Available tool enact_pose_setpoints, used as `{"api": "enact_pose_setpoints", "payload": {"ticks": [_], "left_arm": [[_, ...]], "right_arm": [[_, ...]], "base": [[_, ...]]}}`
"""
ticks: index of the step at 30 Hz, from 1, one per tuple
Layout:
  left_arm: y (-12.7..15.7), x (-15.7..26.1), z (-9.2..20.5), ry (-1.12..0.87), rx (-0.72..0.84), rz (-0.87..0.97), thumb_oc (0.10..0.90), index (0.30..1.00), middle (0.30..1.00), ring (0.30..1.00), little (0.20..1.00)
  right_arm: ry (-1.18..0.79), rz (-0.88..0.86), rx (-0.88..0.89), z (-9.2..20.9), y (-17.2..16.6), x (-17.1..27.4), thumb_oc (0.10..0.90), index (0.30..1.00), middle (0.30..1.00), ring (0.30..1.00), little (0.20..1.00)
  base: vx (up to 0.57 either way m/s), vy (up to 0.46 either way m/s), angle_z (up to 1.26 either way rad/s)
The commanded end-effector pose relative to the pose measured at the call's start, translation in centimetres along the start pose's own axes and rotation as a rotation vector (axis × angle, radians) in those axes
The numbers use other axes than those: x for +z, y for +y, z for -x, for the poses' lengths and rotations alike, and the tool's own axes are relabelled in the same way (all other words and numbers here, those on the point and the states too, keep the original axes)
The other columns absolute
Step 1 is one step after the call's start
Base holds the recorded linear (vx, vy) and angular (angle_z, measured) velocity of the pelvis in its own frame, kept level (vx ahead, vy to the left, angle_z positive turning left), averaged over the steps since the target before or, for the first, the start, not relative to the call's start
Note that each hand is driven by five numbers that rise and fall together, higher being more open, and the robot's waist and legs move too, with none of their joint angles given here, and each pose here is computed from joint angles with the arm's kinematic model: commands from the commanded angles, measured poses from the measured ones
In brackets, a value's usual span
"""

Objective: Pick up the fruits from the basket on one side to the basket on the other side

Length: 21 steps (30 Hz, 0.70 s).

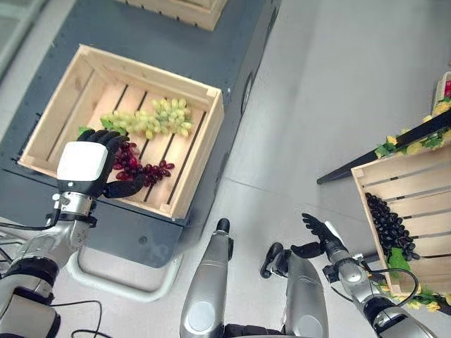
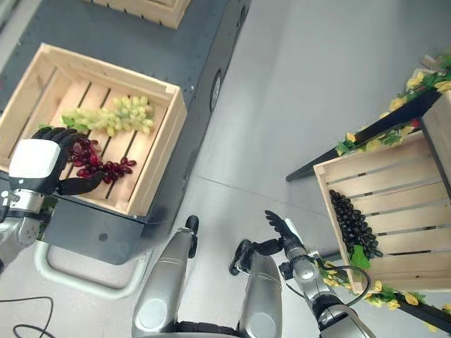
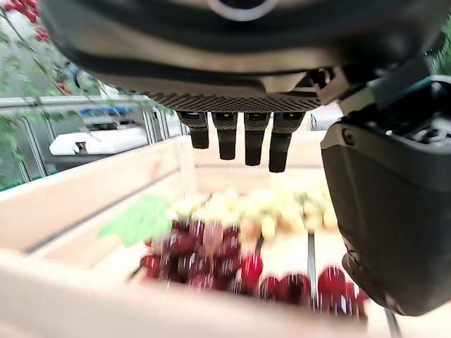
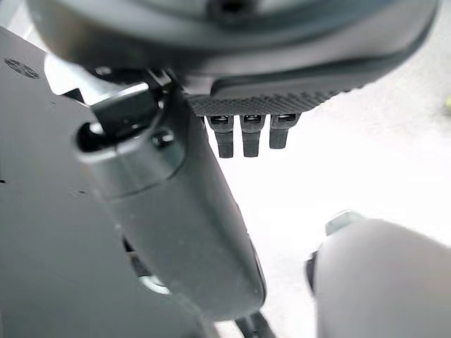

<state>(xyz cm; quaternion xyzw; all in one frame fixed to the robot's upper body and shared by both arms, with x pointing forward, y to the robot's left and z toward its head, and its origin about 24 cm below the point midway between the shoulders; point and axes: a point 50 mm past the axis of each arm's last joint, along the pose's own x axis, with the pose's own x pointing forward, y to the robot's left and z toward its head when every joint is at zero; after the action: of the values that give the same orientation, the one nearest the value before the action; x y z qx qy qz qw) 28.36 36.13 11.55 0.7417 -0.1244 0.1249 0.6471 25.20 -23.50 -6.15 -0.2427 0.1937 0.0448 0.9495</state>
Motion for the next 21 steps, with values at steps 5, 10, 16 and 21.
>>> {"api": "enact_pose_setpoints", "payload": {"ticks": [5,10,16,21], "left_arm": [[6.3,-2.6,-2.5,-0.054,0.138,-0.162,0.8,0.9,0.9,0.9,0.9],[6.3,-2.4,-2.7,-0.081,0.093,-0.196,0.8,0.9,0.9,0.9,0.9],[7.0,-2.9,-3.2,-0.062,0.066,-0.259,0.8,0.9,0.9,0.9,0.9],[7.9,-2.6,-4.3,-0.094,0.003,-0.324,0.8,0.9,0.9,0.9,0.9]], "right_arm": [[-0.11,-0.013,-0.019,0.7,-2.4,0.7,0.8,0.9,0.9,0.9,0.9],[-0.131,-0.019,-0.019,0.6,-2.8,1.1,0.8,0.9,0.9,0.9,0.9],[-0.163,-0.039,0.001,0.4,-2.6,2.0,0.8,0.9,0.9,0.9,0.9],[-0.16,-0.045,-0.004,0.2,-2.7,2.1,0.8,0.9,0.9,0.9,0.9]], "base": [[0.0,0.023,0.08],[0.01,0.013,0.01],[0.0,0.0,0.0],[0.0,-0.002,0.04]]}}
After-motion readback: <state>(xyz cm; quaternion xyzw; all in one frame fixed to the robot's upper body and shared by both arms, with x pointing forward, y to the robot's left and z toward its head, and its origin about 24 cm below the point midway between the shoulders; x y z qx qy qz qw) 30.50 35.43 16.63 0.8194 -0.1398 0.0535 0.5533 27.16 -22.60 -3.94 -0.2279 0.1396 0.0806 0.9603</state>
